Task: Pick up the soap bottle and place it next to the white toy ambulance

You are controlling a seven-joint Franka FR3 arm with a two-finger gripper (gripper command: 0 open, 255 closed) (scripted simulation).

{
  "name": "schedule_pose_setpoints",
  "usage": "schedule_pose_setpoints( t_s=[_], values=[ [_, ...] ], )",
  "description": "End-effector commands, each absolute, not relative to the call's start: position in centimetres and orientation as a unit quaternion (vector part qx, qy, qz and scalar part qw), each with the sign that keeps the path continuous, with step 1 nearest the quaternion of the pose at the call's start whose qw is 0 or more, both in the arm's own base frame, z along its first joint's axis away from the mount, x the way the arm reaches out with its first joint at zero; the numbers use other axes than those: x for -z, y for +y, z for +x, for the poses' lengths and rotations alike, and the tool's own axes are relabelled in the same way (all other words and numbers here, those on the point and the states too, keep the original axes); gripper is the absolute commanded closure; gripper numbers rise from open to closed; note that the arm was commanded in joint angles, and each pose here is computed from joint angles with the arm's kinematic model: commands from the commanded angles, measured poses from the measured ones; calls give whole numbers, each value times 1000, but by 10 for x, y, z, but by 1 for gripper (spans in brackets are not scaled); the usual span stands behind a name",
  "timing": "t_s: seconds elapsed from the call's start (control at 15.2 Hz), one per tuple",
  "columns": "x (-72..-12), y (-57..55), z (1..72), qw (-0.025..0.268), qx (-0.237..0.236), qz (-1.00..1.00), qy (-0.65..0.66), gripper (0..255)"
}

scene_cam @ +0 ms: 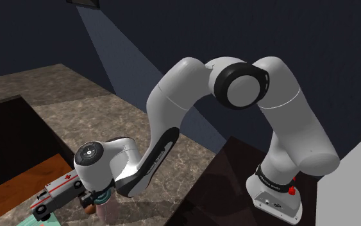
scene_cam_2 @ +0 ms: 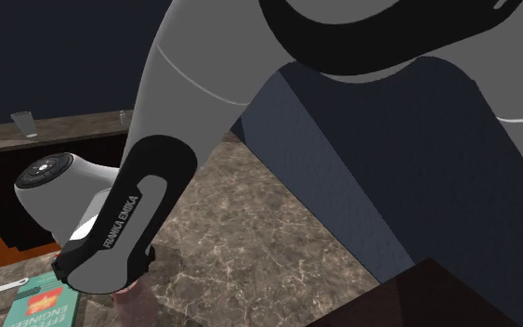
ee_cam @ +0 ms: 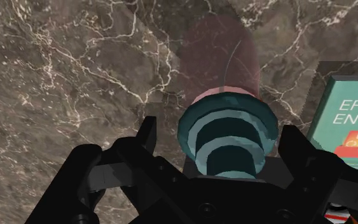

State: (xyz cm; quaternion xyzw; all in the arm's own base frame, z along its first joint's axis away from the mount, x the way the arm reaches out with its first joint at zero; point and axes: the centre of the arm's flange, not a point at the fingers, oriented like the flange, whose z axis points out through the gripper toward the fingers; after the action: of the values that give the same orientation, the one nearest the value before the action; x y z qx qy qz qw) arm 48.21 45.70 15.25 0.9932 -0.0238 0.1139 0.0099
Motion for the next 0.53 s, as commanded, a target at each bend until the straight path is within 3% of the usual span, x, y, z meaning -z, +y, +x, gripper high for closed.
schedule_pose_setpoints(
  t_s=[0.0, 0.46],
  values=[
    [-176, 456, 476, 10, -114, 993, -24, 0],
    [-186, 457, 473, 10, -114, 993, -24, 0]
  ],
)
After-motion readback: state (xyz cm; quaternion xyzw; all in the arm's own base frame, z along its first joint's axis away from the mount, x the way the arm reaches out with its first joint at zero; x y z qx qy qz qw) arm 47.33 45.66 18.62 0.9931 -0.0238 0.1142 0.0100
